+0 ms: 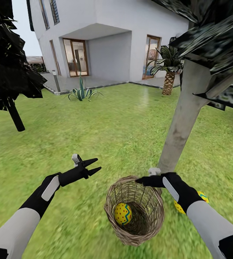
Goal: Take the three Easter eggs out of the wicker basket on the lawn in the garden, then place them on the lawn next to a single tree (choose any tree) so that all three eggs are next to the same tree and none are left in the basket.
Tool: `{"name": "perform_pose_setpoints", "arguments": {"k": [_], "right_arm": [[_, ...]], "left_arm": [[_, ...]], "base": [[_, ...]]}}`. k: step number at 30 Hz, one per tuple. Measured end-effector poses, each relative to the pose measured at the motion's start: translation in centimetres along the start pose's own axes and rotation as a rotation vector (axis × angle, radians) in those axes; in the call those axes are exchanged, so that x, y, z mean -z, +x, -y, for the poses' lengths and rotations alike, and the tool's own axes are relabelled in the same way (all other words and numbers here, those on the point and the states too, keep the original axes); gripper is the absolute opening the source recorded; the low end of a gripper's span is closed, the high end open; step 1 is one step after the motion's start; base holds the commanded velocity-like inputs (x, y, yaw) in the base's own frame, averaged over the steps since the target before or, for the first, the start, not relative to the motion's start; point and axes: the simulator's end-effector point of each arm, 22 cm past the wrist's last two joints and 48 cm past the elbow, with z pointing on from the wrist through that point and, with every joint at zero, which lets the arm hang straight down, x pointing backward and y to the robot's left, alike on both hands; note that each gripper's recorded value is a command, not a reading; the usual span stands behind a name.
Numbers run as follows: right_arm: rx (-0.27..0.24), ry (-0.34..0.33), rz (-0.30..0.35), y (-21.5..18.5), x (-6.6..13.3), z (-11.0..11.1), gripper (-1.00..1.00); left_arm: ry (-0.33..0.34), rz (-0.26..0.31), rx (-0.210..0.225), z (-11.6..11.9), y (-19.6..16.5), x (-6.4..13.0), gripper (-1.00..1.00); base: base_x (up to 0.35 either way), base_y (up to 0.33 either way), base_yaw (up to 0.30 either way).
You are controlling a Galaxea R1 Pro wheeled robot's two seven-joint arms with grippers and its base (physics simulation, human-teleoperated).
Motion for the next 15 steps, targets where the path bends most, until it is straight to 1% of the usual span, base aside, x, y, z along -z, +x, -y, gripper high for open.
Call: {"name": "perform_pose_setpoints", "arguments": {"k": [2,4,5,6,8,9,15], "right_arm": [[0.021,0.043,-0.021,0.6,-0.2,0.6,1.0],[0.023,0.062,-0.059,1.5,-0.2,0.9,1.0],[0.02,0.069,-0.094,2.2,-0.1,0.9,1.0],[0.015,0.079,-0.143,3.3,0.0,1.0,1.0],[0.011,0.089,-0.185,4.1,0.2,1.1,1.0],[0.008,0.092,-0.197,4.4,0.2,1.2,1.0],[0.004,0.094,-0.211,4.7,0.3,1.2,1.0]], "left_arm": [[0.0,0.0,0.0,0.0,0.0,0.0,1.0],[0.0,0.0,0.0,0.0,0.0,0.0,1.0],[0.0,0.0,0.0,0.0,0.0,0.0,1.0],[0.0,0.0,0.0,0.0,0.0,0.0,1.0],[0.0,0.0,0.0,0.0,0.0,0.0,1.0],[0.0,0.0,0.0,0.0,0.0,0.0,1.0],[0.001,0.0,0.0,0.0,0.0,0.0,1.0]], "base": [[0.0,0.0,0.0],[0.0,0.0,0.0],[0.0,0.0,0.0],[0.0,0.0,0.0],[0.0,0.0,0.0],[0.0,0.0,0.0],[0.0,0.0,0.0]]}}
